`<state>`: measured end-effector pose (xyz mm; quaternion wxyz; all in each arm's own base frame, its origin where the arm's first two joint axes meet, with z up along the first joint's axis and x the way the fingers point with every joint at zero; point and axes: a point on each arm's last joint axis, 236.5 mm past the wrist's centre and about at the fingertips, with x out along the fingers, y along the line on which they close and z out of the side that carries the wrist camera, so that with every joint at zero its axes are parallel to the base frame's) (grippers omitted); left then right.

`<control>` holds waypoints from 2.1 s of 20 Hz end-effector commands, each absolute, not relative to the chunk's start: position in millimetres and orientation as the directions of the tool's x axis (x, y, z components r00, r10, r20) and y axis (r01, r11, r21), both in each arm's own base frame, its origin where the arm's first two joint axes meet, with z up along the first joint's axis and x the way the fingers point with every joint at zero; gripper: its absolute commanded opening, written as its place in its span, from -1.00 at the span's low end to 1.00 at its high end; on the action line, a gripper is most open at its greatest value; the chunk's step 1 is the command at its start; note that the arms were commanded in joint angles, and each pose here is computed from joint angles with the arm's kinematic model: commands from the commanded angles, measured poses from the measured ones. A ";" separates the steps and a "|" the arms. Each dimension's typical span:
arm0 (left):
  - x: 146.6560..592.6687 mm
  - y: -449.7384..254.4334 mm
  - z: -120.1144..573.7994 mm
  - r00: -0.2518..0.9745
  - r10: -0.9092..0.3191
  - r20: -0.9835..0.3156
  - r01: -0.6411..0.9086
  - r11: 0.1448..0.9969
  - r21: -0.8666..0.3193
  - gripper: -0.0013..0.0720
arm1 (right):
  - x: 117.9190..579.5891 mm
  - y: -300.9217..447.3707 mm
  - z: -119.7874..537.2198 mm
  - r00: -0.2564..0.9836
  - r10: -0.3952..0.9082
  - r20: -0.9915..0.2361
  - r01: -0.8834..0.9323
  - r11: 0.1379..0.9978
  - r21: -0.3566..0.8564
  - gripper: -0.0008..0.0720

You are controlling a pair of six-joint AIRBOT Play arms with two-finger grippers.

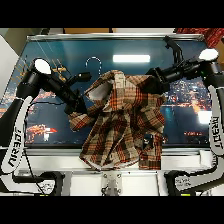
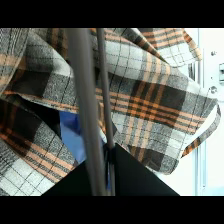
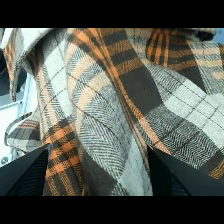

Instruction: Fold the clothes and pants, and hang the long-sleeved shirts on hangers.

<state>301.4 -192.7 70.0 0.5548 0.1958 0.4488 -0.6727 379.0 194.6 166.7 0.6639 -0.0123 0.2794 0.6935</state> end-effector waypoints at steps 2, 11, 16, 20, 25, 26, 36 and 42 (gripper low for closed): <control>302.2 -198.2 74.3 -0.303 -0.593 -0.746 0.923 0.011 -0.384 -0.91 | 377.3 196.3 166.3 -0.126 0.913 -0.389 -0.926 0.032 0.376 0.84; 302.3 -198.2 74.2 -0.303 -0.593 -0.746 0.923 0.012 -0.384 -0.91 | 376.0 208.0 201.3 -0.132 0.962 -0.241 -0.929 -0.035 0.369 0.84; 302.3 -198.1 74.2 -0.303 -0.593 -0.746 0.923 0.012 -0.384 -0.91 | 378.5 205.4 190.9 -0.121 0.951 -0.285 -0.929 -0.008 0.369 0.84; 302.2 -198.2 74.2 -0.303 -0.593 -0.746 0.923 0.011 -0.384 -0.91 | 381.4 195.1 162.3 -0.109 0.908 -0.405 -0.930 0.050 0.364 0.84; 302.2 -198.2 74.2 -0.303 -0.593 -0.746 0.923 0.011 -0.384 -0.91 | 391.6 194.7 158.9 -0.066 0.905 -0.420 -0.933 0.093 0.346 0.83; 302.2 -198.2 74.2 -0.303 -0.593 -0.746 0.923 0.011 -0.384 -0.91 | 391.6 194.7 158.8 -0.066 0.905 -0.420 -0.933 0.093 0.347 0.83; 302.4 -198.2 74.1 -0.302 -0.593 -0.747 0.923 0.012 -0.384 -0.91 | 392.1 195.1 159.7 -0.064 0.907 -0.417 -0.934 0.093 0.345 -0.90; 309.8 -200.1 72.8 -0.271 -0.601 -0.752 0.932 0.031 -0.361 -0.91 | 391.6 195.1 159.8 -0.066 0.907 -0.416 -0.987 0.002 0.160 -0.90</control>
